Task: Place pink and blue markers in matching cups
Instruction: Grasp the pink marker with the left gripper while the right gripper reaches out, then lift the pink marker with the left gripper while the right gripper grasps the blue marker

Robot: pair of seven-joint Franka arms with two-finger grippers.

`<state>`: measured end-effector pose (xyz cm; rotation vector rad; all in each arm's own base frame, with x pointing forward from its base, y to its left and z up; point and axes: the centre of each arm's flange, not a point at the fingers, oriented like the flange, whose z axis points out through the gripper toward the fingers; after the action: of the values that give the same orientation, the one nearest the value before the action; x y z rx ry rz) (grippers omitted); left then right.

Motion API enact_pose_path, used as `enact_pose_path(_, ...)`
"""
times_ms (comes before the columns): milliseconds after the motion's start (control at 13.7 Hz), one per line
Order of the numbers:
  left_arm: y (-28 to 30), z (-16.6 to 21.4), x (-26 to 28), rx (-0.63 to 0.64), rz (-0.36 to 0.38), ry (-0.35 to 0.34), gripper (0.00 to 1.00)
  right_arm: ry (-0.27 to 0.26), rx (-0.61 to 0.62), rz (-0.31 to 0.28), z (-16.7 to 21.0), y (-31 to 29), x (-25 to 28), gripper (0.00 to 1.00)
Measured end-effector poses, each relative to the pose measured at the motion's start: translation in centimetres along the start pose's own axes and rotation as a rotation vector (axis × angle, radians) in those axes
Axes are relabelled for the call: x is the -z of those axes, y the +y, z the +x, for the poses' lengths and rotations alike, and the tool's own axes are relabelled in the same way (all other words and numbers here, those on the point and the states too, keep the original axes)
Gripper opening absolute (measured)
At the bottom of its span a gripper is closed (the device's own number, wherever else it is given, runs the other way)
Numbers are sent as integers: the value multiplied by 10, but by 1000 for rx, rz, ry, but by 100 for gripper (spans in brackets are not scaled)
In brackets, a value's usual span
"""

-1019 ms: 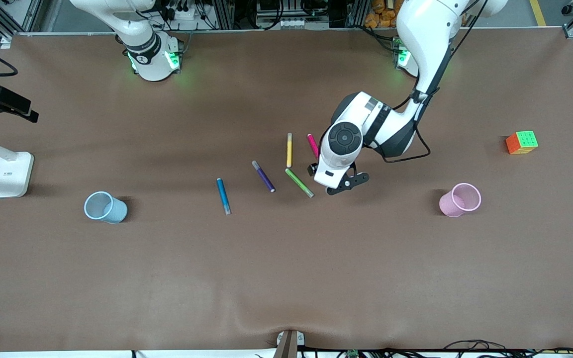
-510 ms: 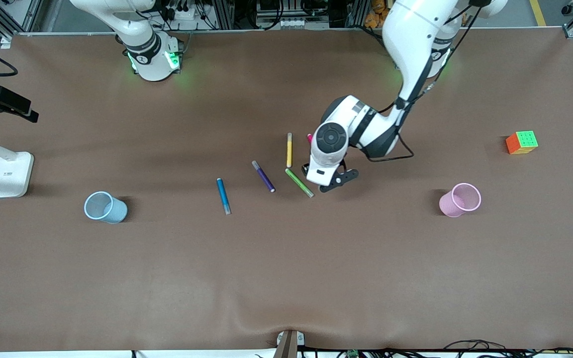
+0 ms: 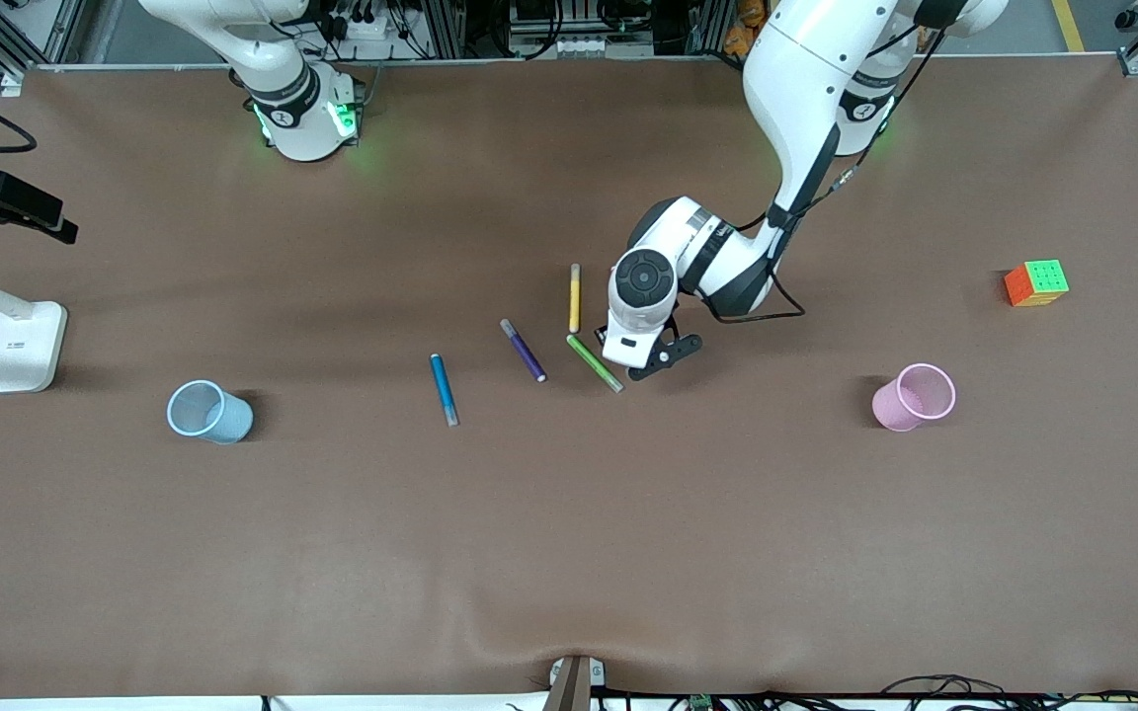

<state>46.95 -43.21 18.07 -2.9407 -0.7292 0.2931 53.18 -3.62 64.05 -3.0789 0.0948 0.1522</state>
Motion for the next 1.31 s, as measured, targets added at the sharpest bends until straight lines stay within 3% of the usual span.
enact_pose_path(218,-1,-4,-4,11,5,-1,69,-14,46,-1,7,-4,-10,100)
enact_pose_path(582,-4,-7,-13,11,-8,7,67,6,325,-12,59,17,-55,100)
enact_pose_path(655,-3,-7,-12,11,-15,10,60,15,376,-15,70,25,-65,100)
enact_pose_path(946,-2,-5,-6,13,-33,18,16,0,493,-13,99,6,-105,100)
enact_pose_path(1310,-14,18,17,36,-31,16,16,22,608,-37,134,-90,-170,100)
